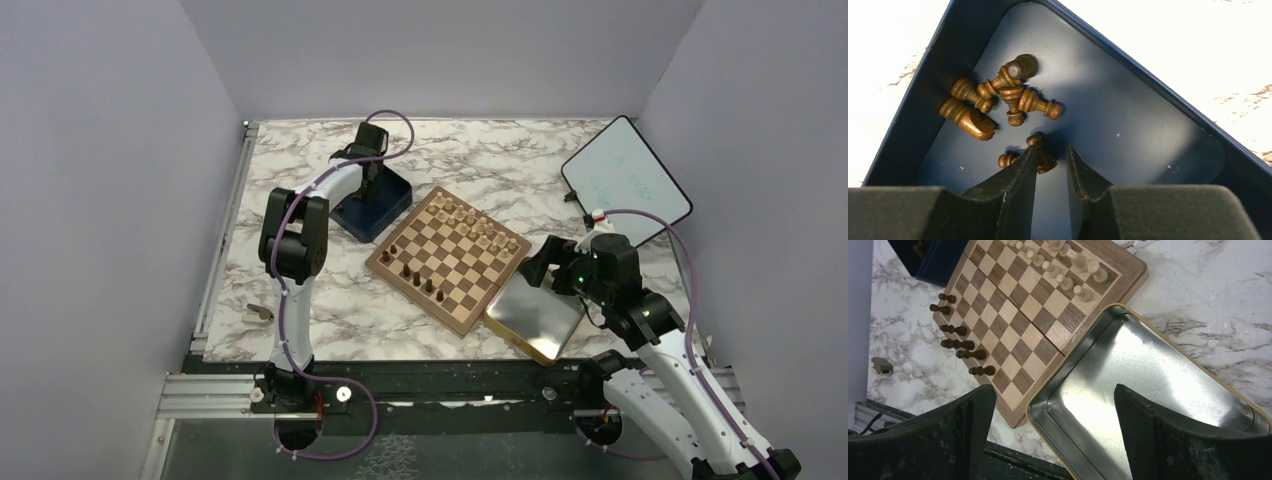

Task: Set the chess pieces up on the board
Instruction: Pick up the chess piece from the storage box.

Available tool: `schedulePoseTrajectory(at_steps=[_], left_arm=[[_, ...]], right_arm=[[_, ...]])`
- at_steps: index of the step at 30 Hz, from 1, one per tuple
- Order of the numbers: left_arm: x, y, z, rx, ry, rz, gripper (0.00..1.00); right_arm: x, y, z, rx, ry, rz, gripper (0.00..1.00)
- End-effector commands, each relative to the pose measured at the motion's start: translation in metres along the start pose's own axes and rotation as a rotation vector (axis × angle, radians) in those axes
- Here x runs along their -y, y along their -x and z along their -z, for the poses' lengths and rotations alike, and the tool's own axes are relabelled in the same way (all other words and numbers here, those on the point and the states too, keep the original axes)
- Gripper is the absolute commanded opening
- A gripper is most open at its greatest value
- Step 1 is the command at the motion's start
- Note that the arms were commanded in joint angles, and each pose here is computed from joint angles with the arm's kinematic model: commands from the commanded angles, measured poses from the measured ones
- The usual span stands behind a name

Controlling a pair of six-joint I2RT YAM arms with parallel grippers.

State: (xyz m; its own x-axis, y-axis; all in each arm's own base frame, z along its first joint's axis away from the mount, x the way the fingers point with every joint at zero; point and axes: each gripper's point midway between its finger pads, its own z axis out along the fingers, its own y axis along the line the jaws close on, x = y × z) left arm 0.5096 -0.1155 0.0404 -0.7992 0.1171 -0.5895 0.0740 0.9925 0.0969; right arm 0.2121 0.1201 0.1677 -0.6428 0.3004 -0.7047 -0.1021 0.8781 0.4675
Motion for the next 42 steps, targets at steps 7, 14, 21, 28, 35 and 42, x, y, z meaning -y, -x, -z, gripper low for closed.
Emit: schedulePoseTrajectory(at_steps=[7,14,21,28,35,42], left_arm=[[0.002,-0.005,-0.001,-0.028,-0.020,0.008,0.28],[-0.011,-0.010,0.004,-0.052,0.052,0.028,0.34],[-0.016,-0.005,0.012,-0.033,0.077,0.055,0.34],[-0.014,-0.015,0.002,-0.060,0.081,0.058,0.33],[-0.003,-0.010,-0.001,-0.056,0.013,0.038,0.35],[0.004,-0.002,0.002,-0.034,-0.032,0.013,0.35]], right_arm=[[0.000,0.006,0.000,0.031,-0.003,0.013,0.94],[-0.001,0.007,0.000,0.035,-0.001,0.013,0.94],[-0.001,0.007,0.000,0.034,-0.001,0.014,0.94],[-0.001,0.008,0.001,0.037,0.000,0.014,0.94],[-0.001,0.008,0.001,0.039,0.001,0.013,0.94],[0.000,0.007,0.000,0.035,-0.003,0.014,0.94]])
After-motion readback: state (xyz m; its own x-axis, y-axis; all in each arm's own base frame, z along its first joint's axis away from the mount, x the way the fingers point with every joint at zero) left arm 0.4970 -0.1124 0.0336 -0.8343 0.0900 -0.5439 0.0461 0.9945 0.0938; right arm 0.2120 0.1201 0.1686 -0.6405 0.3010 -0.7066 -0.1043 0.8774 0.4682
